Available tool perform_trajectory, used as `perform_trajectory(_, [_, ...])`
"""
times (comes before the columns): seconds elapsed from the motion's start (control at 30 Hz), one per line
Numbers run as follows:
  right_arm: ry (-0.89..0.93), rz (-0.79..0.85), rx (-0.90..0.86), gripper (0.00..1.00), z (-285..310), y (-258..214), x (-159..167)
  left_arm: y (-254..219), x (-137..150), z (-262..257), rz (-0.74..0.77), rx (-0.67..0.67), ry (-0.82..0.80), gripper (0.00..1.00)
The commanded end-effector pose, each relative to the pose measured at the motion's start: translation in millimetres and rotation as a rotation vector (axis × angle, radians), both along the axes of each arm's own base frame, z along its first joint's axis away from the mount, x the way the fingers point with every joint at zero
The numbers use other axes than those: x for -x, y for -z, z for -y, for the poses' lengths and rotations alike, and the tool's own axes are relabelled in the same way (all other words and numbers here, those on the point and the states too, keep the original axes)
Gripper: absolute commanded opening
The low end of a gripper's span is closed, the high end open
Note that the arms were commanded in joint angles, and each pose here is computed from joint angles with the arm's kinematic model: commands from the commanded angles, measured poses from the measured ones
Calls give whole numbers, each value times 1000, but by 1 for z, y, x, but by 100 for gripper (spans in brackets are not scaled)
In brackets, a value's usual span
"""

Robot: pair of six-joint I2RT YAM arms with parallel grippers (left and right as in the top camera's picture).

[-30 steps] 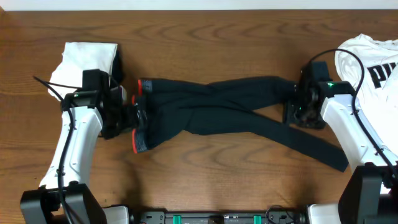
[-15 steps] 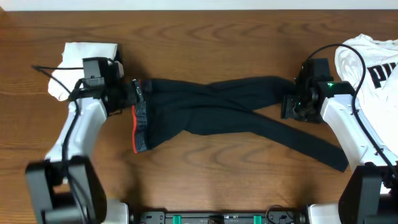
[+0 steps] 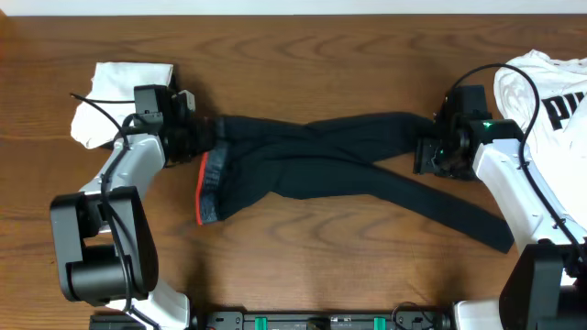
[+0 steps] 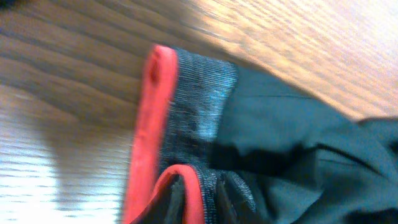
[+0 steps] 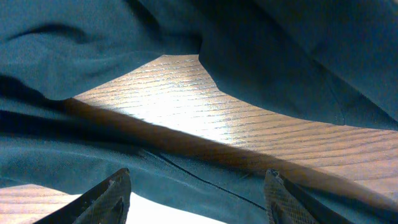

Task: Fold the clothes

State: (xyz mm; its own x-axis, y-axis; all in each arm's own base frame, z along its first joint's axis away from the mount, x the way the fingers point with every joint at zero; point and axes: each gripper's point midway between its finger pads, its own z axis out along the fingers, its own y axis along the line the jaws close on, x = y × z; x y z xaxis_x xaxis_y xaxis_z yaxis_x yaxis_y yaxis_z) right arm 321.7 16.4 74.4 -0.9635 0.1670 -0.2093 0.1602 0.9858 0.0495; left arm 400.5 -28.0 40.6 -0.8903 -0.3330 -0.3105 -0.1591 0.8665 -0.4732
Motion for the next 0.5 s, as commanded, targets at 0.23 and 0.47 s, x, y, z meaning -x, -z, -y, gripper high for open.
perform_trajectory(0.23, [-49, 4, 10, 66, 1, 0, -2, -129, -13, 14, 259, 66, 47, 6])
perform_trajectory(0.47, [-49, 4, 7, 67, 0, 0, -2, -173, 27, 20, 288, 60, 51, 6])
